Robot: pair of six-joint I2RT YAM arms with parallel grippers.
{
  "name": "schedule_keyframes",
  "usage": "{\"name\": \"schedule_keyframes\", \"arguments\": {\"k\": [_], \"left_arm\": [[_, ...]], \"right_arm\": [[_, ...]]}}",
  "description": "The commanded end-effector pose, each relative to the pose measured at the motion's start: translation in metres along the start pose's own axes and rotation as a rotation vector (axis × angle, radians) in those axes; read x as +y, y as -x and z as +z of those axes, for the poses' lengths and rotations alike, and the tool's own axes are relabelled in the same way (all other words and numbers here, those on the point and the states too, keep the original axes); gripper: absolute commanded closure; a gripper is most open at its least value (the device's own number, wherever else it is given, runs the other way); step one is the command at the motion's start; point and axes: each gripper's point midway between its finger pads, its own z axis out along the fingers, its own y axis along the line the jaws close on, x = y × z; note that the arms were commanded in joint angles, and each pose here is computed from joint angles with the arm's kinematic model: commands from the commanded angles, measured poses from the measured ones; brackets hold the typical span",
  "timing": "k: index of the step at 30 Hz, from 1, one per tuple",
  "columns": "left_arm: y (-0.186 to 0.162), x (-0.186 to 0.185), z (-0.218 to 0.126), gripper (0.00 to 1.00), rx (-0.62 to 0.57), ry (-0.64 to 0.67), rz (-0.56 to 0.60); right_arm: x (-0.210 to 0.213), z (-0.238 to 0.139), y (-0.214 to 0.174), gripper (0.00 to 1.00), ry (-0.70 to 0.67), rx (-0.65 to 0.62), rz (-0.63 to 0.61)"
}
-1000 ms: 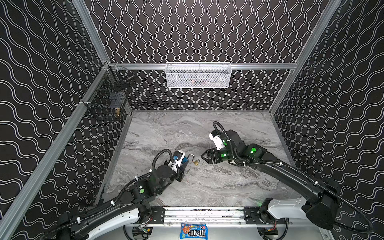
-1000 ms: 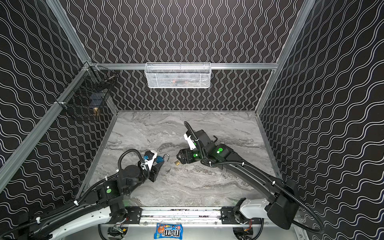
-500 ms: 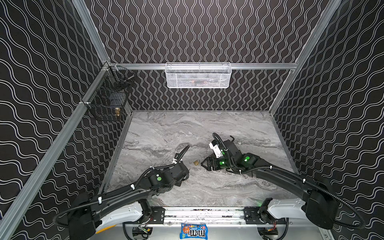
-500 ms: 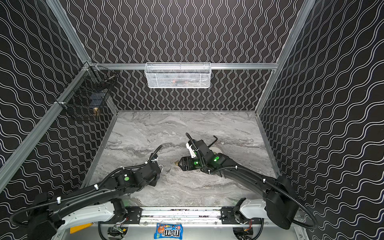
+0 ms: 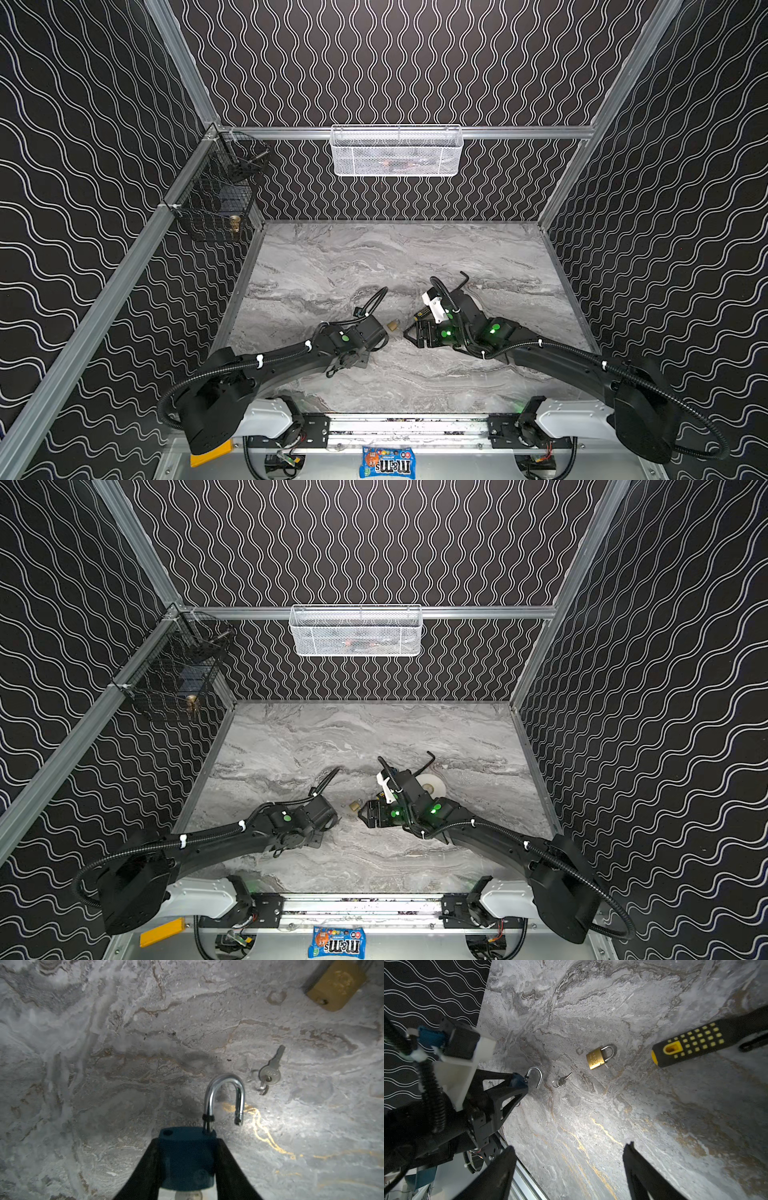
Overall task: Unlock with the key
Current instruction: 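Lower the opened blue padlock onto the table and open the left gripper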
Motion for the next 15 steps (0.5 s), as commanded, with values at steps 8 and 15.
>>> {"name": "schedule_keyframes", "arguments": {"k": [8, 15], "left_arm": [[-0.002, 0.006, 0.010, 0.58, 0.007, -0.007, -0.076], [-0.005, 0.004, 0.017, 0.48, 0.026, -0.026, -0.076]], "right_arm": [[0.009, 0.003, 0.002, 0.18, 0.053, -0.008, 0.021], [0.008, 0.008, -0.001, 0.18, 0.053, 0.016, 0.030]]}}
